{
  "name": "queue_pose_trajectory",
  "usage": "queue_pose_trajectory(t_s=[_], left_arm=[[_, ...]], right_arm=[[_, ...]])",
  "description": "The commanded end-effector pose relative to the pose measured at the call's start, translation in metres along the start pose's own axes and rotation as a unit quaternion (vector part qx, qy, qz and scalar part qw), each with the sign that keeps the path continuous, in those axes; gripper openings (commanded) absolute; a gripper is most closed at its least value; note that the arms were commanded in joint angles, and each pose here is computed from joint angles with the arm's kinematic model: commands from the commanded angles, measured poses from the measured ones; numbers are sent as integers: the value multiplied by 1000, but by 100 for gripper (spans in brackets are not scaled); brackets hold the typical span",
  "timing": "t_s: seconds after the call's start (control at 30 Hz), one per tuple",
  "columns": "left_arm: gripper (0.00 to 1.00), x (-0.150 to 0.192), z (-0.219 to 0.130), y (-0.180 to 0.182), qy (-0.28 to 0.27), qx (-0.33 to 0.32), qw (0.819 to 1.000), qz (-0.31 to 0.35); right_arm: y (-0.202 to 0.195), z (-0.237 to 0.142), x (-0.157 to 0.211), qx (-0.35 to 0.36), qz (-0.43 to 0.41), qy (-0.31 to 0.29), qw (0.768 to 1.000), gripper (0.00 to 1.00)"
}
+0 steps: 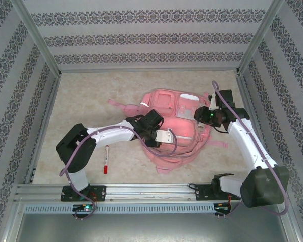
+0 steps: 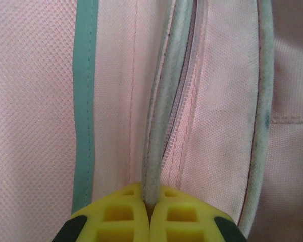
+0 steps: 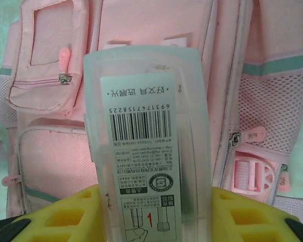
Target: Pack the student bag
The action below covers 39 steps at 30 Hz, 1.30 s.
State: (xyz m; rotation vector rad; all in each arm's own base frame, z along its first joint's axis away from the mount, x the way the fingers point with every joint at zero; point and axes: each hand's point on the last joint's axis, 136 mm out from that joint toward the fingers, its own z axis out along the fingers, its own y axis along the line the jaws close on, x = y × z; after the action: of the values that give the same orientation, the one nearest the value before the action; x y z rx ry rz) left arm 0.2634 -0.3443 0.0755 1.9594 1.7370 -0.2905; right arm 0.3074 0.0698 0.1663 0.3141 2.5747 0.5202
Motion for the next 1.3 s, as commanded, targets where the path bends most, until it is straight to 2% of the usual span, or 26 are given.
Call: queue_pose_trajectory(t_s=[0.0, 0.23, 0.4, 0.57, 0.7, 0.8, 0.83, 0.9, 1.0, 1.07, 1.13, 1.2, 1.27], left_arm=[[0, -29, -20, 4, -40, 23, 999, -10], [0, -55, -49, 35, -86, 65, 983, -145], [0, -60, -61, 73, -114, 80, 951, -274], [0, -73, -62, 88, -138, 98, 925, -340], [0, -79, -65, 106, -160, 92, 893, -411], [0, -63, -68, 129, -129, 39, 840, -525], [0, -64, -73, 133, -122, 35, 830, -543], [0, -76, -84, 131, -130, 53, 834, -534], [0, -84, -93, 133, -140, 56, 823, -547], [0, -93, -98, 128, -151, 66, 831, -531], [0, -99, -101, 120, -150, 59, 847, -507], [0, -93, -105, 118, -128, 19, 861, -492], [0, -83, -112, 118, -112, -5, 862, -494]], right_arm=[[3, 4, 7, -24, 32, 11, 999, 39], [17, -8, 26, -74, 88, 30, 993, 38], [15, -24, 53, -78, 135, 41, 987, 35], [11, -36, 78, -74, 171, 63, 980, 35], [19, -40, 91, -102, 232, 82, 964, 34], [38, -36, 97, -160, 298, 113, 934, 33], [50, -36, 97, -194, 317, 135, 918, 33], [68, -35, 98, -232, 334, 169, 898, 32], [84, -33, 93, -241, 317, 179, 899, 33], [86, -24, 87, -239, 316, 177, 901, 33], [84, -11, 83, -230, 323, 180, 900, 33], [80, -1, 81, -211, 323, 178, 905, 33], [74, 3, 78, -197, 323, 167, 910, 33]])
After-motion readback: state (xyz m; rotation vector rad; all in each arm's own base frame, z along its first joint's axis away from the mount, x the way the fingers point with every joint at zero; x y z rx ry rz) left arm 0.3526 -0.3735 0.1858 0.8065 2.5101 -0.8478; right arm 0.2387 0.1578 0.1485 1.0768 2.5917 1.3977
